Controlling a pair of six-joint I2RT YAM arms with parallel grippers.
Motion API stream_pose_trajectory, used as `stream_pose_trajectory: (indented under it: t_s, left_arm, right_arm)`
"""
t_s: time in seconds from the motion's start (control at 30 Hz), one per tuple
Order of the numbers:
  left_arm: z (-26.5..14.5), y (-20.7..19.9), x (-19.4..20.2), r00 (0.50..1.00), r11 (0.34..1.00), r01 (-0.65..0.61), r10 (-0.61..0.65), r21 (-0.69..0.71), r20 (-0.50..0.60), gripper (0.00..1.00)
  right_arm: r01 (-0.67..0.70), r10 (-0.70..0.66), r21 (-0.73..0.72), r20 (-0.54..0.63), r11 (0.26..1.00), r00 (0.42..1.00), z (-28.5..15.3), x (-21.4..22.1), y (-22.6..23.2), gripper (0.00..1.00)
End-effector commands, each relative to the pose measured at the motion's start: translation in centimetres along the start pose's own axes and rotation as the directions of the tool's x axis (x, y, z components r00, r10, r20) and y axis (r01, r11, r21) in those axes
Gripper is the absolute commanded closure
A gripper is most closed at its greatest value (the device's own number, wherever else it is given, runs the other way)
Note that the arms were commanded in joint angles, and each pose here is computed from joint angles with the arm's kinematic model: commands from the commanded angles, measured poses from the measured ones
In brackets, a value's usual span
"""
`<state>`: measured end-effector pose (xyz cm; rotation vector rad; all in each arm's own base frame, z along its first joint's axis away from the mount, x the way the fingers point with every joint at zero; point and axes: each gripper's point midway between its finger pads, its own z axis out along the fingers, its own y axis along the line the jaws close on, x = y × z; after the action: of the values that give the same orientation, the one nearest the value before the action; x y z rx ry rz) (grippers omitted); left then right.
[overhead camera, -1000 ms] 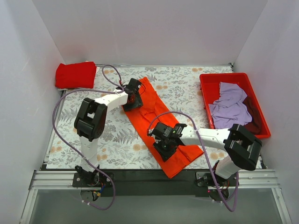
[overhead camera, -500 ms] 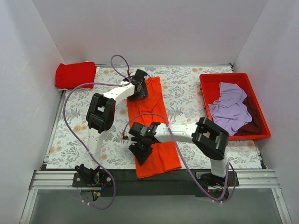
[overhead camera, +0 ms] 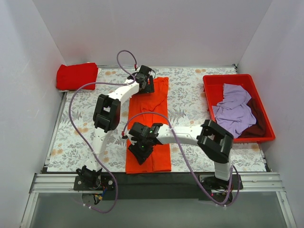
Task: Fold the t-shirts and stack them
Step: Fold the tshirt
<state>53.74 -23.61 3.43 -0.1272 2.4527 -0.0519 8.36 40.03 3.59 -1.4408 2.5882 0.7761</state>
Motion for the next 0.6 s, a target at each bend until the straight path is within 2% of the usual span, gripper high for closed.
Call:
stream_pose_trajectory:
  t_s: [0.0, 0.03, 0.17, 0.2, 0.23, 0.27, 0.3, 0.33, 0.4, 0.43, 0.47, 0.5, 0.53, 0.57]
  left_arm:
    - [-7.0, -1.5, -7.5, 0.982, 0.991, 0.073, -0.091, 0.111, 0.167, 0.16]
    - [-7.9, -1.6, -8.0, 0.978, 0.988, 0.091, -0.112, 0.125, 0.175, 0.16]
    - [-12.7, -1.8, -9.7, 0.960, 0.968, 0.165, -0.202, 0.188, 0.196, 0.15]
    - [-12.9, -1.4, -8.5, 0.964, 0.968, 0.172, -0.203, 0.181, 0.170, 0.15]
    - [-15.5, -1.1, -9.1, 0.957, 0.961, 0.184, -0.223, 0.205, 0.187, 0.15]
    - [-16.0, -0.7, -8.2, 0.955, 0.957, 0.209, -0.244, 0.200, 0.170, 0.15]
    - [-15.9, 0.4, -5.8, 0.963, 0.963, 0.211, -0.233, 0.165, 0.132, 0.15]
    - [-18.0, 0.9, -5.2, 0.961, 0.961, 0.215, -0.240, 0.175, 0.136, 0.15]
    - [-19.4, 2.2, -2.9, 0.959, 0.957, 0.247, -0.264, 0.154, 0.101, 0.15]
    - [-18.6, 3.7, 1.4, 0.971, 0.967, 0.233, -0.236, 0.098, 0.022, 0.15]
    - [-20.9, 4.3, 1.8, 0.967, 0.962, 0.246, -0.252, 0.118, 0.036, 0.16]
    - [-21.1, 5.1, 3.7, 0.963, 0.959, 0.267, -0.269, 0.096, 0.002, 0.16]
    - [-21.1, 6.6, 7.4, 0.966, 0.966, 0.255, -0.251, 0.051, -0.063, 0.16]
    - [-22.5, 7.3, 8.6, 0.963, 0.962, 0.266, -0.262, 0.058, -0.067, 0.16]
  right_arm:
    - [-0.036, 0.035, 0.072, 0.020, 0.997, 0.999, -3.8, 2.4, -0.7, 0.53]
    - [-0.054, 0.049, 0.076, 0.063, 0.996, 0.997, -5.2, 2.2, -0.3, 0.52]
    - [-0.174, 0.159, 0.130, 0.114, 0.976, 0.981, -7.3, 4.6, -2.3, 0.47]
    - [-0.208, 0.191, 0.142, 0.123, 0.968, 0.974, -7.6, 5.2, -2.8, 0.46]
    - [-0.242, 0.225, 0.154, 0.119, 0.958, 0.967, -7.8, 6.8, -3.4, 0.46]
    - [-0.314, 0.294, 0.162, 0.137, 0.935, 0.946, -8.0, 7.3, -4.2, 0.46]
    - [-0.347, 0.325, 0.168, 0.144, 0.923, 0.935, -8.1, 8.0, -4.6, 0.46]
    - [-0.372, 0.345, 0.166, 0.172, 0.913, 0.923, -8.7, 8.4, -4.8, 0.45]
    - [-0.451, 0.419, 0.173, 0.192, 0.876, 0.888, -8.5, 10.0, -5.6, 0.43]
    - [-0.471, 0.435, 0.151, 0.223, 0.869, 0.873, -8.9, 10.1, -5.5, 0.42]
    - [-0.491, 0.454, 0.142, 0.229, 0.860, 0.861, -8.6, 10.9, -5.9, 0.42]
    - [-0.523, 0.484, 0.126, 0.246, 0.843, 0.840, -8.6, 11.0, -5.9, 0.42]
    - [-0.535, 0.493, 0.104, 0.274, 0.838, 0.826, -9.0, 10.9, -5.8, 0.42]
    - [-0.551, 0.509, 0.093, 0.281, 0.829, 0.813, -8.8, 11.2, -6.1, 0.42]
